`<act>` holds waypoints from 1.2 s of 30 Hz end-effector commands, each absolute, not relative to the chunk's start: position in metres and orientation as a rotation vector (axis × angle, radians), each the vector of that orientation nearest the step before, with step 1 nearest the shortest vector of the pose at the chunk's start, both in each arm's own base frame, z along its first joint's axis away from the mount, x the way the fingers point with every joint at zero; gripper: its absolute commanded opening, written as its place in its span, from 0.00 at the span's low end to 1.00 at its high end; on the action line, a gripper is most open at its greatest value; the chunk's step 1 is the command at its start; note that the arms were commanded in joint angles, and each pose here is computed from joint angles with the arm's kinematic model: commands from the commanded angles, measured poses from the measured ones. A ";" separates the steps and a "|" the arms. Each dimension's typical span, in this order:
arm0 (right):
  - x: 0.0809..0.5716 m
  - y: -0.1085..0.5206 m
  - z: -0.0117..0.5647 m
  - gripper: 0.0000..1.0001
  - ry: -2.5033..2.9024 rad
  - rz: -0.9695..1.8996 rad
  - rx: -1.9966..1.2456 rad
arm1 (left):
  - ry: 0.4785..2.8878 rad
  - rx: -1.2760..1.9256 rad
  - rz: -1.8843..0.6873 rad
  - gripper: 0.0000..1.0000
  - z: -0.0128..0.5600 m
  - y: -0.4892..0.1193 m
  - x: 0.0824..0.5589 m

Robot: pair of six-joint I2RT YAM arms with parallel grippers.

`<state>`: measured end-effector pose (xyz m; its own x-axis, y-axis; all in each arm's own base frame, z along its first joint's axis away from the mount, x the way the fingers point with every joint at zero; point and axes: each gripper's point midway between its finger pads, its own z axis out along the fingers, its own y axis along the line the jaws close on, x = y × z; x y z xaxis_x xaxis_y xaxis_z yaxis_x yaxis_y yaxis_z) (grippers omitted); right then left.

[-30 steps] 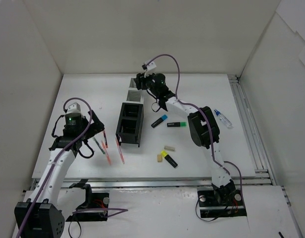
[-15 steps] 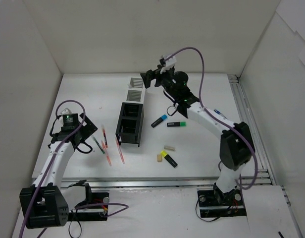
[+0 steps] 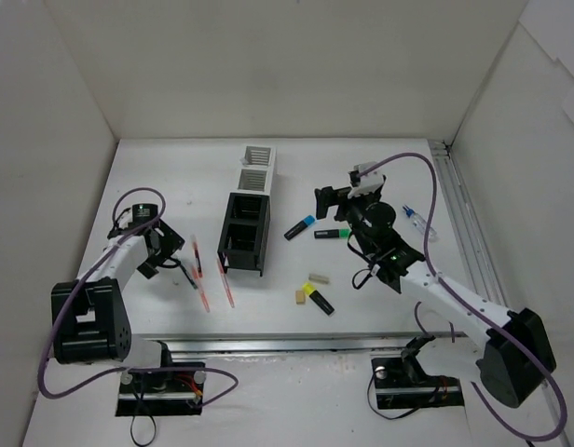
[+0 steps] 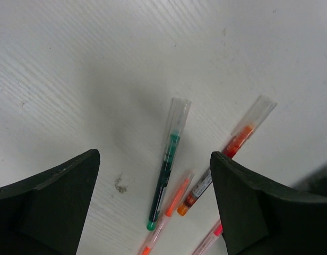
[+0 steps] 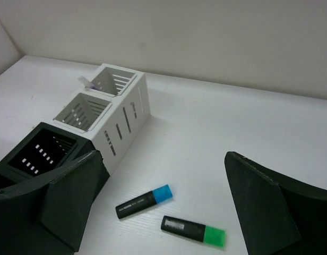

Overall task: Sort the stationery into containers
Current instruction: Pick up the pen from the center of the board.

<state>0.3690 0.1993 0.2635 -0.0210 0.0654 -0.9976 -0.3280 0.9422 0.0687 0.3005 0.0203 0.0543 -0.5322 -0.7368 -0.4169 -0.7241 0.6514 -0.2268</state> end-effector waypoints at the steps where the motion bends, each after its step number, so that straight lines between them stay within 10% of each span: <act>1: 0.355 0.169 0.304 0.98 1.466 0.295 -0.047 | 2.283 -1.197 0.002 0.80 0.069 0.031 0.330; 29: 0.298 0.071 0.287 0.98 1.601 -0.026 0.166 | 2.432 -1.277 0.147 0.00 0.026 0.018 0.310; 36: 0.289 0.068 0.291 0.98 1.591 -0.007 0.145 | 2.324 -1.217 0.186 0.00 0.072 0.033 0.322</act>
<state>0.2908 0.0722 0.2779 -0.0668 0.0527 -0.9964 0.0789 0.9958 0.0473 0.3081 0.0230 0.0275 -0.5167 -0.7616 -0.3912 -0.8095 0.5833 -0.0664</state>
